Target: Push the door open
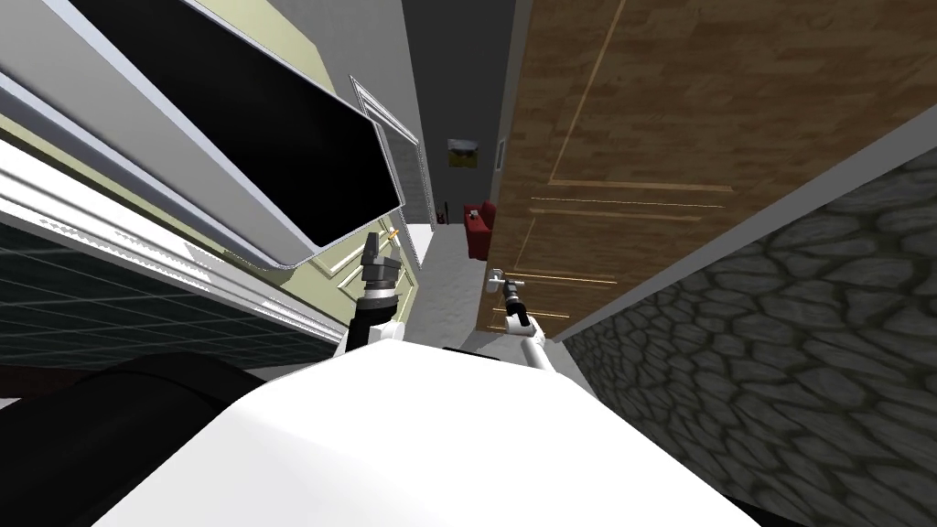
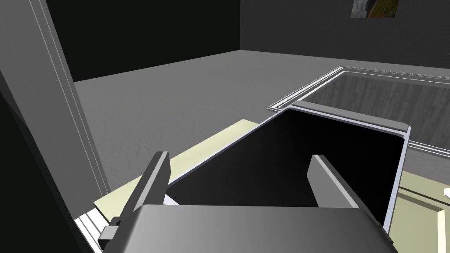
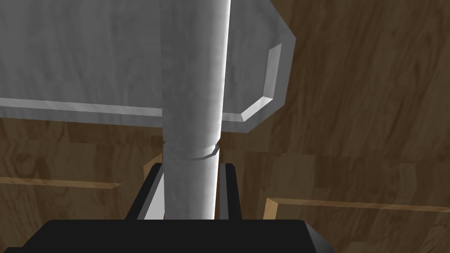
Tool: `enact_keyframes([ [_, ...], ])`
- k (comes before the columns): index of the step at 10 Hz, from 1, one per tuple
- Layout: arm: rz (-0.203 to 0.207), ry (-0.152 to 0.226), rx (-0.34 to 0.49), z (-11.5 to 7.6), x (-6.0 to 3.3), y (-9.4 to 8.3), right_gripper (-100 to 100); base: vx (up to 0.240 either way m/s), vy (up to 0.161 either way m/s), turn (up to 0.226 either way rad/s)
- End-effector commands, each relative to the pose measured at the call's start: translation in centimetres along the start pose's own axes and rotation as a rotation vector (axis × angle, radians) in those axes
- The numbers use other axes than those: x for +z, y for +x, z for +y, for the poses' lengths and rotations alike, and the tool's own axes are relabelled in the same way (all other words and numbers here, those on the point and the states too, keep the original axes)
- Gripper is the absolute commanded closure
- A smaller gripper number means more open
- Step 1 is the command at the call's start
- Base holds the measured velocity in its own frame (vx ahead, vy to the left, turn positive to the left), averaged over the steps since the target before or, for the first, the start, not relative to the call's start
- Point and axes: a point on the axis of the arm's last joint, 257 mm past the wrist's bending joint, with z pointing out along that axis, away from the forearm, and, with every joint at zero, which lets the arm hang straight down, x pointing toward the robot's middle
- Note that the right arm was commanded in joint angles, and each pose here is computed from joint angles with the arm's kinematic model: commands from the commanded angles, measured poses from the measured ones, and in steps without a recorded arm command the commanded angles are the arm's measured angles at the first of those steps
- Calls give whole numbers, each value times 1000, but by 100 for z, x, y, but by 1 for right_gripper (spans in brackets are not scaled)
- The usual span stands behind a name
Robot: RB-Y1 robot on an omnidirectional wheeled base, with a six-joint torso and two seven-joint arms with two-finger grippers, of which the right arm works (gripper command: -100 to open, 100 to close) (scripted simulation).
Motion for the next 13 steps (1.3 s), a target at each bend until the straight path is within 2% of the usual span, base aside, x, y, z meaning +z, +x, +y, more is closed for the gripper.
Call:
enact_keyframes([
  [1, -28, -7, -11, 32, 19, -193, 100, 115, 94, -50],
  [6, -95, -4, -13, 26, 2, -558, 100, 121, 121, -80],
  [10, -136, -3, -7, 20, -17, -757, 100, 141, 109, -70],
  [13, -180, -1, 4, 8, -45, -949, 100, 178, 163, -103],
])
